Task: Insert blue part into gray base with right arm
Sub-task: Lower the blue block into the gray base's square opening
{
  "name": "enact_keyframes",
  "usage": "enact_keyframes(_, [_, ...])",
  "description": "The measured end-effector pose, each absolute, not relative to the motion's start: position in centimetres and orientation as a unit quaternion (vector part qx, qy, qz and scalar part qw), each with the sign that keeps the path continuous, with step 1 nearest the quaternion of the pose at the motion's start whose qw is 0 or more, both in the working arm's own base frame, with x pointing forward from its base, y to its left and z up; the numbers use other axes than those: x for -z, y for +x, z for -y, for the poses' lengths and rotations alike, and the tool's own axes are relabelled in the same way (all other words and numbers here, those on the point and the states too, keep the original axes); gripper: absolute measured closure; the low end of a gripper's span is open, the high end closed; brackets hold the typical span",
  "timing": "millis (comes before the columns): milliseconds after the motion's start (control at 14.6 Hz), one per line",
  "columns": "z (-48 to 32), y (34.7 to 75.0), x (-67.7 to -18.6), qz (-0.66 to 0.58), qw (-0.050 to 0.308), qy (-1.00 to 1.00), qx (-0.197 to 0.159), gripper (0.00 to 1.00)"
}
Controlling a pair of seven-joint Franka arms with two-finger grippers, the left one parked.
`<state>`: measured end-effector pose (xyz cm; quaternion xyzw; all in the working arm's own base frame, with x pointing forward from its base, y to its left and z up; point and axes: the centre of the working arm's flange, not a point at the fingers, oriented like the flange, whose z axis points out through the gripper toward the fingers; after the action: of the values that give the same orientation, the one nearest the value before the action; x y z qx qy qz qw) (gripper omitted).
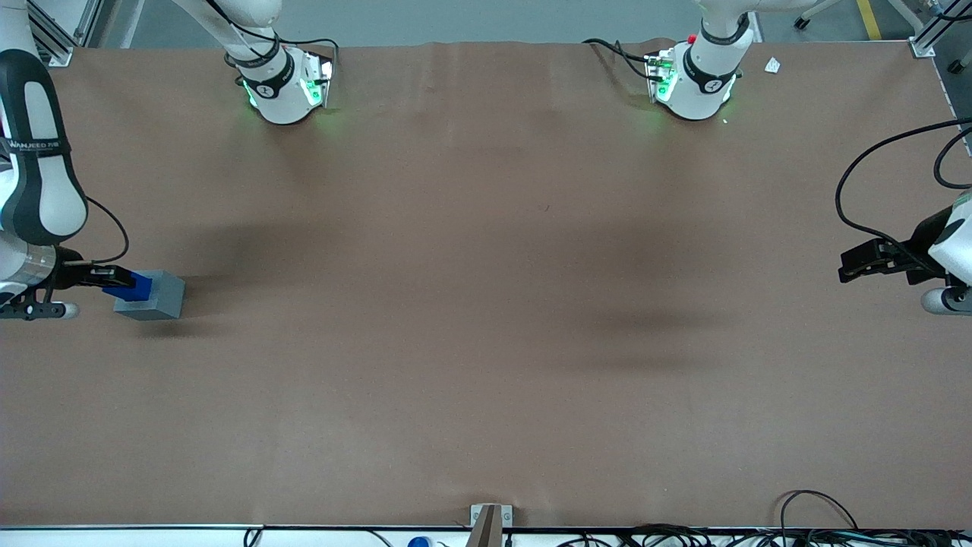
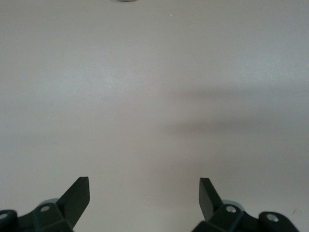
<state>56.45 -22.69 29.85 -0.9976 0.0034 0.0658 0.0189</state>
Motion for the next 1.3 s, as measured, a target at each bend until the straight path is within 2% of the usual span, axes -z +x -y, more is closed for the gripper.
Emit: enact_keyframes(1305, [22.82,56.45,-28.64,-0.004,0.021,-0.997,-0.071,0.49])
